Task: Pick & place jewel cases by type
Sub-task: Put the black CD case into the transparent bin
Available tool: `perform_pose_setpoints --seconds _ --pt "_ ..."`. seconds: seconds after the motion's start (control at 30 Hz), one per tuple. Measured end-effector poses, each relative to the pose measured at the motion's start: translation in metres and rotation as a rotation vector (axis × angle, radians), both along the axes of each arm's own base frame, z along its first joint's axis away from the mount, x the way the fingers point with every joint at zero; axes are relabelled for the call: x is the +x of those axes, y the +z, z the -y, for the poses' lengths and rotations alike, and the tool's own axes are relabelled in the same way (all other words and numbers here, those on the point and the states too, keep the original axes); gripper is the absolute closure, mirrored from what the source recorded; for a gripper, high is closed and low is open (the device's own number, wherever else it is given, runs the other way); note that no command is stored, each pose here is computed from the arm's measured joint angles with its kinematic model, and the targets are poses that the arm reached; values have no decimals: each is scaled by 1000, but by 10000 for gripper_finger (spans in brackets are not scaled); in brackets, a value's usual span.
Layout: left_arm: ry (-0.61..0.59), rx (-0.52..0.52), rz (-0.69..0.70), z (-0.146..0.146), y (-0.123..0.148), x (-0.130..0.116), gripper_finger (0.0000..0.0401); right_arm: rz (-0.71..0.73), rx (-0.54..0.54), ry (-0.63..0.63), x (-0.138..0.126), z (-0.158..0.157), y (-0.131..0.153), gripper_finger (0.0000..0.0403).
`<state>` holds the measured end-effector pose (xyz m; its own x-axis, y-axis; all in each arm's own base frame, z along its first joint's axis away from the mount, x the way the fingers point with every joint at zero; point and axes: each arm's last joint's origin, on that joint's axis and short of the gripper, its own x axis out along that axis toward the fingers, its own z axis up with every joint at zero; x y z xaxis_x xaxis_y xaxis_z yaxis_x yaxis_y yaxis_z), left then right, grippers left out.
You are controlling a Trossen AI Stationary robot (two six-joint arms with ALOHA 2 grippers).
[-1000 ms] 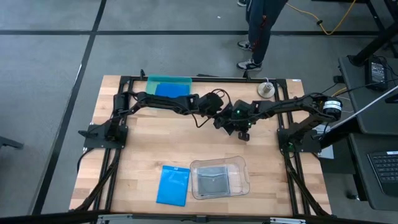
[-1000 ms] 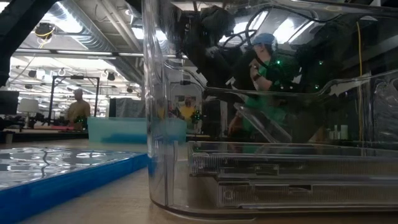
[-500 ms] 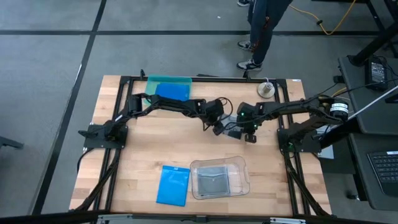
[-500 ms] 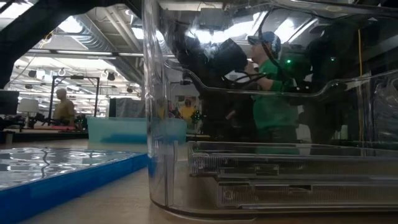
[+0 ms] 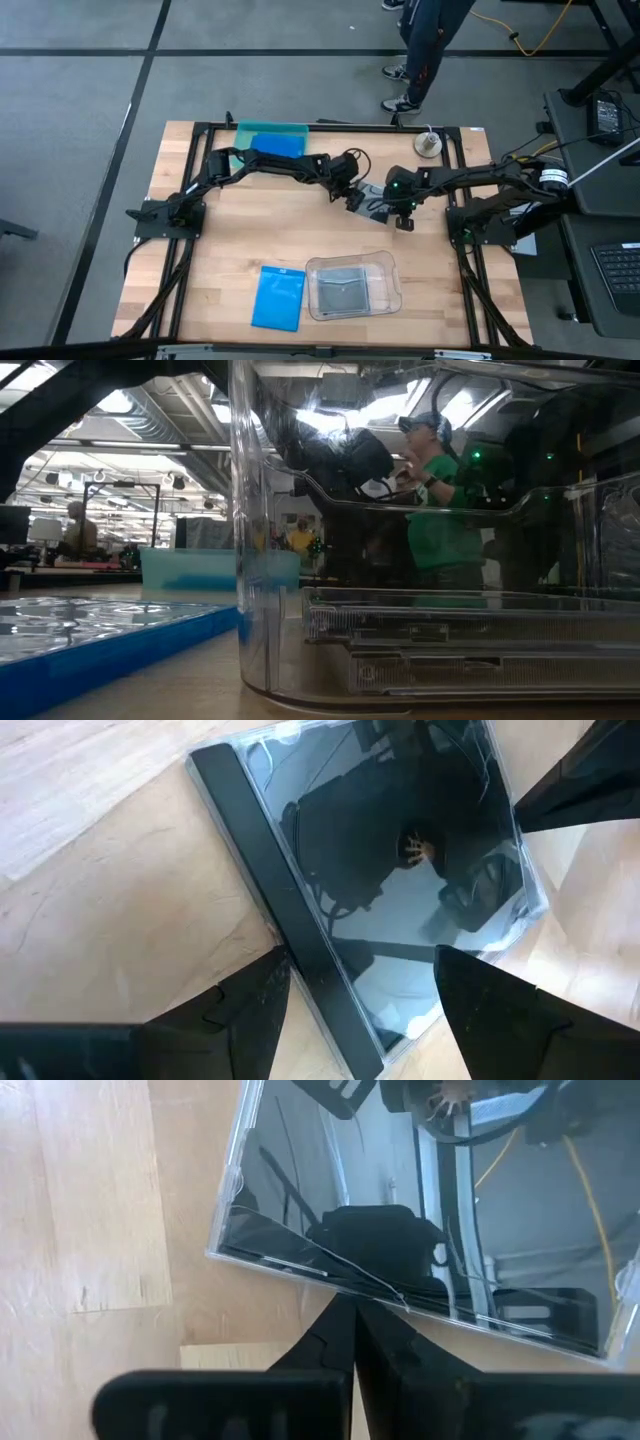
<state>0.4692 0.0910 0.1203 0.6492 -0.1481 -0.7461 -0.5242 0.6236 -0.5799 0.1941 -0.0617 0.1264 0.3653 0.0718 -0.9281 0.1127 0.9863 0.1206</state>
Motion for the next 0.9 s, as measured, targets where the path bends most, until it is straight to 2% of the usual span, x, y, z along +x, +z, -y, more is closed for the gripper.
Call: perform_pose_setpoints --seconds 0.43,0.53,0.63,0.73,0.77,0.83,0.9 --pt "23 -9 24 -3 5 4 164 -6 3 -3 -1 0 0 396" --pt "35 22 25 -5 11 9 164 -11 4 -2 -1 0 0 396" --pt "29 98 52 -8 17 15 164 -10 3 -1 -1 0 0 396" --pt "51 180 135 -11 28 23 164 -10 3 0 -1 0 0 396" --pt "70 223 232 -14 37 29 164 -10 3 0 -1 0 0 396" --pt "42 232 378 -15 62 37 164 4 -3 0 1 0 1 396" --pt "4 227 407 -7 70 39 165 34 -39 -10 3 1 1 396"
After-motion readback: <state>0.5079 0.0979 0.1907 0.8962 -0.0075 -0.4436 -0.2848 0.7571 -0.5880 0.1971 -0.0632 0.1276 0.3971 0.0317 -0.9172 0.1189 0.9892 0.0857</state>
